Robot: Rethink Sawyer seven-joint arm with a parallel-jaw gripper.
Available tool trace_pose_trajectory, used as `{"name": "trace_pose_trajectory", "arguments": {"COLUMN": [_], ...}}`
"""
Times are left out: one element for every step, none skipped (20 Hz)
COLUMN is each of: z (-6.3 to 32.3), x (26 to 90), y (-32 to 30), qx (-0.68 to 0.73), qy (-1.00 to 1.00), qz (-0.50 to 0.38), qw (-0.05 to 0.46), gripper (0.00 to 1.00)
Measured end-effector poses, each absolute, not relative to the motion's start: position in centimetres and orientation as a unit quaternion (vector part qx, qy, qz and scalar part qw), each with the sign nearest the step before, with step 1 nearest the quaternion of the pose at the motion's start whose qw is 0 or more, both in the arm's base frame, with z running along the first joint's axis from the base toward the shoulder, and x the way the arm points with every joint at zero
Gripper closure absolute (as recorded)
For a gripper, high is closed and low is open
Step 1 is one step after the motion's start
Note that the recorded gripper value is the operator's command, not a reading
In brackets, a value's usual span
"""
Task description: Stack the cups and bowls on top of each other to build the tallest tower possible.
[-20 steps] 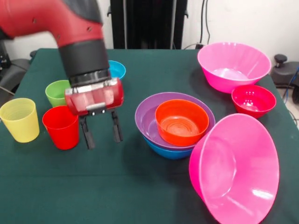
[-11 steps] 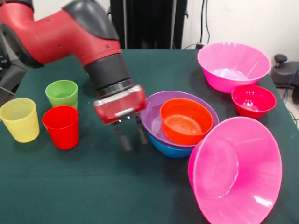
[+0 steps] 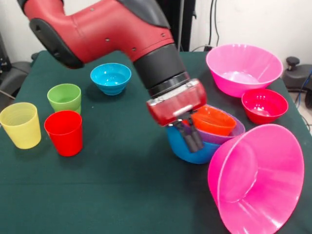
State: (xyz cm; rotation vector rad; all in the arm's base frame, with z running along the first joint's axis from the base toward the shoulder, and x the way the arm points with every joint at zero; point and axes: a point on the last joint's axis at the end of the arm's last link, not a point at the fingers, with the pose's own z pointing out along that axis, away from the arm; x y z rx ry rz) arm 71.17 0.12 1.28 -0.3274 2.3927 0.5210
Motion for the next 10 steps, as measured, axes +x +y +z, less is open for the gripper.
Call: {"name": "trace_pose_trajectory", "arguments": {"z": [1.5,1.7,1.8,1.9,2.0,2.0,2.1,2.2,2.3,2.4], "x": [71.4,71.7,71.8,72.3,72.5,73.0,73.3,73.8,74.2,74.7], "y": [0.7,1.3,1.6,2.4,2.8,3.4,3.8,4.4,4.8,5.2], "qx": [-0.127,-0.129,-0.130,-0.134,-0.135,-0.138,-0.140,-0.142,-0.142,-0.141], "qy": [0.913,0.911,0.911,0.909,0.908,0.907,0.906,0.906,0.905,0.905], "qz": [0.202,0.204,0.205,0.207,0.207,0.206,0.205,0.204,0.204,0.203], "qw": [0.331,0.333,0.334,0.337,0.338,0.340,0.341,0.343,0.345,0.347], "gripper": [1.00,1.00,1.00,1.00,1.00,1.00,1.00,1.00,1.00,1.00]}}
